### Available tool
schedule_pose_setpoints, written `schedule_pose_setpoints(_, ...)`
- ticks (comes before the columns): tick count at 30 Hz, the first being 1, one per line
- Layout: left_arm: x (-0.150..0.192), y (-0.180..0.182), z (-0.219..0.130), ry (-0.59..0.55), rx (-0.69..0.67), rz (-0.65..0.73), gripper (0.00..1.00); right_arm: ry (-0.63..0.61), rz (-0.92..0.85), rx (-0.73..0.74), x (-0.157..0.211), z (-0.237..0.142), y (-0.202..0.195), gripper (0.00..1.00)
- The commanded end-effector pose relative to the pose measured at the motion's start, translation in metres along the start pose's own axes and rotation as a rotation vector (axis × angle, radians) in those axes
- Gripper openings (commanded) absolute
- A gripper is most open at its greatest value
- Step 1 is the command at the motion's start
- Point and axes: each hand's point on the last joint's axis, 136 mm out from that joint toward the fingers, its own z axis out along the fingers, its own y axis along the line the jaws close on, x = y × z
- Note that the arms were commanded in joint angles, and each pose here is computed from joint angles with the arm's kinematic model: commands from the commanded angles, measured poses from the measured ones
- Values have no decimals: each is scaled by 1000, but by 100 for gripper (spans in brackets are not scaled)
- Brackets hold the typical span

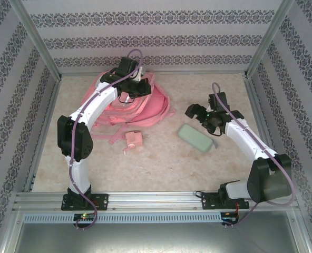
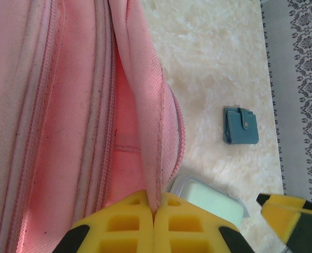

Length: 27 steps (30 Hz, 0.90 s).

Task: Pack the student bag
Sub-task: Move the pencil pouch to the middle-right of the table, then pick up the pencil pouch from the center of the table.

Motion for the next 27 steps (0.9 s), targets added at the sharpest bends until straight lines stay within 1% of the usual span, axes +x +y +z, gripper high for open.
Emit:
schedule_pose_setpoints(1, -6, -43, -27, -54, 113, 83, 0, 83, -51, 133, 7, 14, -44, 98)
schedule_pose_setpoints(4, -5, -43, -28, -51, 107, 84, 0, 141, -80, 168, 12, 27, -59, 98)
schedule_pose_setpoints(8, -4, -41, -29, -51, 95, 87, 0, 223, -72, 119, 33, 39, -56, 98)
schedule_pose_setpoints(14, -5, -39, -29, -52, 89, 89, 0, 267, -132, 95, 71, 33, -39, 98)
schedule_pose_setpoints(18, -5, -40, -27, -48, 92, 85, 0, 291, -171, 129, 94, 32, -40, 98)
schedule_pose_setpoints(22, -5, -40, -26, -48, 93, 86, 0, 285, -279, 211, 107, 30, -43, 98)
schedule_pose_setpoints(27, -4, -38, -28, -45, 83, 90, 0, 294, -469, 299, 120, 31, -40, 98)
